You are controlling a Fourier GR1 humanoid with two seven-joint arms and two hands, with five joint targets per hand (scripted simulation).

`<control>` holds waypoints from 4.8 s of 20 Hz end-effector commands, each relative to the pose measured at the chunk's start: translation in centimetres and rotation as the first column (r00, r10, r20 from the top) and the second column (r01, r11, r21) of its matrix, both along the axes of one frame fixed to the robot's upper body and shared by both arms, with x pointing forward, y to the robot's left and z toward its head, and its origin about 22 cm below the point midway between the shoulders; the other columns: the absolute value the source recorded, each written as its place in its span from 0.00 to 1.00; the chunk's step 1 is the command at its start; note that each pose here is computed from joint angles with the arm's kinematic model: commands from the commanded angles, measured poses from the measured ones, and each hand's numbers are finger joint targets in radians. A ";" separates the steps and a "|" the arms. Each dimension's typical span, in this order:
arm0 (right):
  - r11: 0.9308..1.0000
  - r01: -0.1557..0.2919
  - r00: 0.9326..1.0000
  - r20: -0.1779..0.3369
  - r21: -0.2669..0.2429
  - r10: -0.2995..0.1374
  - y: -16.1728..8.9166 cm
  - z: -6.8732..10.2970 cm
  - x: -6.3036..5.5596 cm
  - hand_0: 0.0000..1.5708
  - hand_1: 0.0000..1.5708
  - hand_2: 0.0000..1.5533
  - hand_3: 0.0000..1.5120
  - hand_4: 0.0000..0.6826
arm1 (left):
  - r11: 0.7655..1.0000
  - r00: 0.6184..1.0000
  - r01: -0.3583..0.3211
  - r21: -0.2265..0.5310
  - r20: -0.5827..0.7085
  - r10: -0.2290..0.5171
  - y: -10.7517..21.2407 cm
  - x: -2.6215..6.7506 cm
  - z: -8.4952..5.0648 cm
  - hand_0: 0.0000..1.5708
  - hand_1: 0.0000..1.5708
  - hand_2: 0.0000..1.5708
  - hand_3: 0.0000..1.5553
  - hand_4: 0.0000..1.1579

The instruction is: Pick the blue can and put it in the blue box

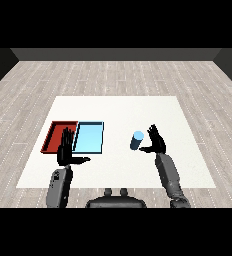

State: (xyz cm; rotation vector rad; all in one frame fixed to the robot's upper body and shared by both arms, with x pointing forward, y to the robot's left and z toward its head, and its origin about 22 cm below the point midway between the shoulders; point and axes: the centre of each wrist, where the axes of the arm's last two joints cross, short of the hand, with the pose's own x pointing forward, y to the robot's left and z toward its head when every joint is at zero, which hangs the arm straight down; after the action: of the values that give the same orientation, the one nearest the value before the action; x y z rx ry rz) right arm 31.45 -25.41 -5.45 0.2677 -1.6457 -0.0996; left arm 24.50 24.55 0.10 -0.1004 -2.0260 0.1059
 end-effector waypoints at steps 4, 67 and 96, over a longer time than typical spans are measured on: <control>1.000 -0.005 1.000 -0.001 0.026 0.005 2.5 -1.5 0.5 0.00 0.00 0.00 0.00 0.00 | 1.000 1.000 -0.012 -0.006 0.006 0.012 1.6 -0.62 1.0 0.00 0.00 0.00 0.00 0.00; 0.986 -0.028 0.988 0.144 -0.163 0.052 7.5 5.8 5.7 0.95 0.95 0.93 0.93 0.95 | 0.994 0.990 0.105 0.025 -0.096 -0.102 -3.3 1.06 -1.0 0.00 0.00 0.00 0.00 0.00; 0.982 -0.104 0.950 0.276 -0.155 0.144 14.7 6.8 0.8 0.90 0.90 0.93 0.94 0.97 | 0.966 0.940 0.252 0.053 -0.249 -0.232 -11.2 4.99 -2.0 0.00 0.00 0.00 0.00 0.00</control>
State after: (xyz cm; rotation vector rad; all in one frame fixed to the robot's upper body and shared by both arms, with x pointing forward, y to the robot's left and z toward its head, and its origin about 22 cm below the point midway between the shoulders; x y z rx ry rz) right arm 32.98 -11.35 3.19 0.2685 -1.8956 0.1483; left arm 28.60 13.19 -1.27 -0.2657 -1.7989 -0.1014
